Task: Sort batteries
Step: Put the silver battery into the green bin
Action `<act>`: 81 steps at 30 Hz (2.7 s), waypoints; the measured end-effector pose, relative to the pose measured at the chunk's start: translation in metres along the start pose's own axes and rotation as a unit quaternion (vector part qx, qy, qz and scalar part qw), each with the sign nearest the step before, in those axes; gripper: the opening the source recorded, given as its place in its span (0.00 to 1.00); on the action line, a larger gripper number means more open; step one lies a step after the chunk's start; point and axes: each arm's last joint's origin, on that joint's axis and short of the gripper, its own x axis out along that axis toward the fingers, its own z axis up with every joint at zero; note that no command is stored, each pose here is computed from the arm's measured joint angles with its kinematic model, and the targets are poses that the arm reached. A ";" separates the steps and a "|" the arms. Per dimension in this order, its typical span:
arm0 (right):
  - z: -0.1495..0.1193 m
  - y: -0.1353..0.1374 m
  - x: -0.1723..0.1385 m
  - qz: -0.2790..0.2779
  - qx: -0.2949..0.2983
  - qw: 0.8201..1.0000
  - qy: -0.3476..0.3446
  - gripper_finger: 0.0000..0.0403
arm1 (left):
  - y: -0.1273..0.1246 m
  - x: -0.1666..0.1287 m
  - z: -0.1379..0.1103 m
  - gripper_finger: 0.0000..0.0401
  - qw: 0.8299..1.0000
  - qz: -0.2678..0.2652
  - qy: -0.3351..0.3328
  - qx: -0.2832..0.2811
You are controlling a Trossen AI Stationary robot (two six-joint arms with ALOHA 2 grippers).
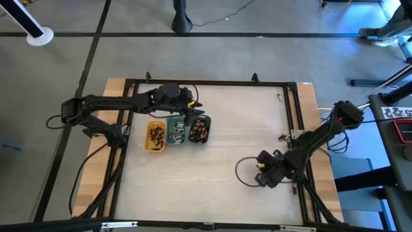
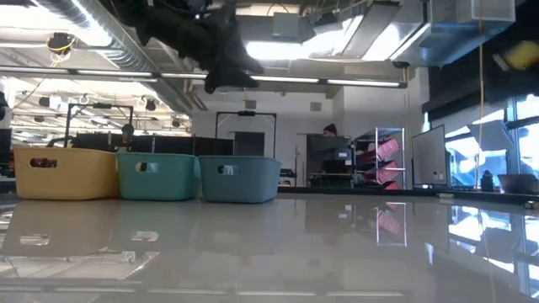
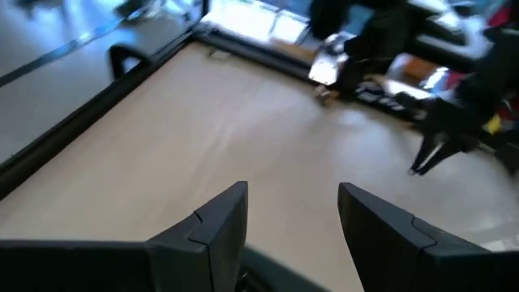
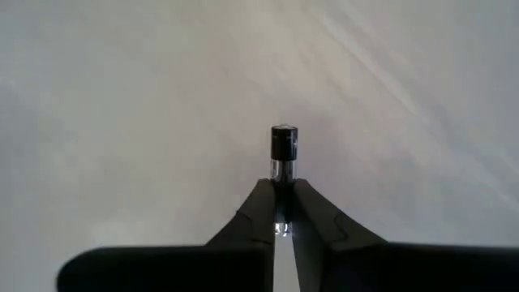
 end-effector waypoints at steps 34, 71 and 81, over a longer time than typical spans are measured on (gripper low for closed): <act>0.209 0.009 -0.068 0.312 -0.012 0.834 -0.455 0.04 | -0.010 -0.001 -0.008 0.45 0.917 -0.265 -0.205 -0.218; 0.228 -0.006 -0.067 0.318 -0.058 0.816 -0.479 0.05 | -0.040 0.024 -0.001 0.15 0.942 -0.203 -0.214 -0.159; 0.226 -0.005 -0.065 0.334 -0.064 0.825 -0.451 0.05 | -0.040 0.024 0.000 0.15 0.941 -0.204 -0.221 -0.157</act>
